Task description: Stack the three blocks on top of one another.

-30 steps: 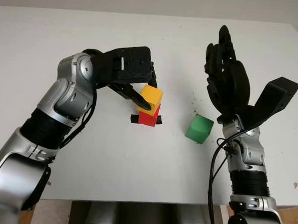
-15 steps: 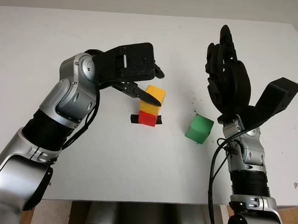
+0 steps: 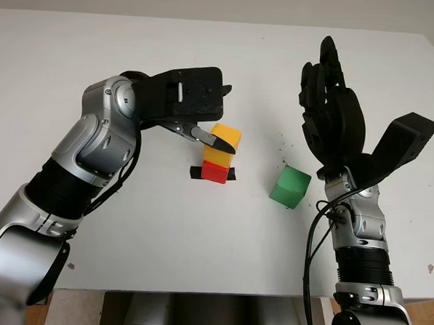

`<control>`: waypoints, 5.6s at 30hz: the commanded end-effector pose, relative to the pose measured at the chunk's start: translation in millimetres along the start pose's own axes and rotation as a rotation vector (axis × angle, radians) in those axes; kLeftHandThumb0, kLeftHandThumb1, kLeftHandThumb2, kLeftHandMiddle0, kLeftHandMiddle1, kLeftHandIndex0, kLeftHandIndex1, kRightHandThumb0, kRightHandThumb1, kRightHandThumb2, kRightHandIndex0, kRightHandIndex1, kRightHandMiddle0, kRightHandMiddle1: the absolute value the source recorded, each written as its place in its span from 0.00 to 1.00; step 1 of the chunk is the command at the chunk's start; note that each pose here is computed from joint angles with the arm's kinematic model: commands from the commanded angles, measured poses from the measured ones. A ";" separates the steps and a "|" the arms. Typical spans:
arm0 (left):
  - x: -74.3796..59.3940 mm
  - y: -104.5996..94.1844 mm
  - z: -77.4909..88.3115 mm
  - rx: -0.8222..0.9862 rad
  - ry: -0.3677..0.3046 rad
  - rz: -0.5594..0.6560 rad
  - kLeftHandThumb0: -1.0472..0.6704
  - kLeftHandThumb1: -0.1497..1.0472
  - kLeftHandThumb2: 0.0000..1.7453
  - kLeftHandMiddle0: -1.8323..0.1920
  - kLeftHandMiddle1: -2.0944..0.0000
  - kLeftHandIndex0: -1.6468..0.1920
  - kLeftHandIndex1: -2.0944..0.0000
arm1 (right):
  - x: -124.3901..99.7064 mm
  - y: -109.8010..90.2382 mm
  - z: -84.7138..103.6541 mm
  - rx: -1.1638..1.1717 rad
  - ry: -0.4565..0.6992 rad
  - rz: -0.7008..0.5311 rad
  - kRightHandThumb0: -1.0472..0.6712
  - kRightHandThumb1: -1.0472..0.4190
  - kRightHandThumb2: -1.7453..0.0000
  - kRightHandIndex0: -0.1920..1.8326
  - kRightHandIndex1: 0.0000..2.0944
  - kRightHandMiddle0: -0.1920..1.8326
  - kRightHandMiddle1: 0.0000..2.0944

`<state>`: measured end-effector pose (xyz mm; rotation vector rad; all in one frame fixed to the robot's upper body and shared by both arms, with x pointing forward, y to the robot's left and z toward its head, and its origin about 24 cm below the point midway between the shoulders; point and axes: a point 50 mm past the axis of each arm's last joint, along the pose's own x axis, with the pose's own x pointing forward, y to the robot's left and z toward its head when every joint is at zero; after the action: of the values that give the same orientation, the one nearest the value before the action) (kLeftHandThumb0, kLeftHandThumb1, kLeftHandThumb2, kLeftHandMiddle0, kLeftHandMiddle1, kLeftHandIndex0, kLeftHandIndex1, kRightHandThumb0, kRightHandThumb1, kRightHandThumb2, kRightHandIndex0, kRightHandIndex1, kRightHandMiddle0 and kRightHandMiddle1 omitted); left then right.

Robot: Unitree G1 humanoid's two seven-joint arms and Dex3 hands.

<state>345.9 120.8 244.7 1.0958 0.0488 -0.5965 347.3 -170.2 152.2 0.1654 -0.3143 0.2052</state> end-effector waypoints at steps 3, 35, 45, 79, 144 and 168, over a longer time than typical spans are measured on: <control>-16.8 15.8 -7.0 -0.102 -0.104 0.123 0.10 1.00 0.32 1.00 0.99 1.00 1.00 | -1.1 -3.3 3.3 -0.022 -0.015 -0.006 0.20 0.00 0.72 0.00 0.00 0.00 0.00; -56.4 -31.3 -135.1 -0.854 -0.174 0.768 0.15 1.00 0.35 1.00 1.00 0.99 0.99 | -2.8 -51.1 75.0 -0.518 0.057 0.174 0.17 0.01 0.92 0.03 0.02 0.04 0.03; -56.5 -47.1 -149.4 -0.893 -0.127 0.754 0.16 1.00 0.35 1.00 0.99 1.00 0.99 | -5.6 -44.6 136.0 -1.137 0.125 0.429 0.17 0.17 0.98 0.13 0.06 0.15 0.05; -55.8 -59.3 -155.3 -0.947 -0.106 0.711 0.18 1.00 0.34 1.00 1.00 1.00 1.00 | -43.1 -10.7 100.4 -1.721 -0.115 0.986 0.32 0.18 0.97 0.19 0.03 0.32 0.05; -60.4 -66.9 -155.2 -0.924 -0.071 0.683 0.17 1.00 0.32 1.00 0.98 0.99 0.98 | -20.0 -34.3 52.7 -1.715 -0.206 0.867 0.39 0.10 0.97 0.28 0.03 0.36 0.57; -58.8 -67.8 -155.7 -0.935 -0.063 0.681 0.17 1.00 0.31 1.00 0.97 0.99 0.98 | -5.9 -38.6 79.0 -1.057 -0.046 0.264 0.42 0.06 0.97 0.23 0.01 0.25 0.68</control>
<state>303.2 255.6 133.9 0.1327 -0.0952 0.0453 330.7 -225.8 213.3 -0.9567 -0.4327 0.2818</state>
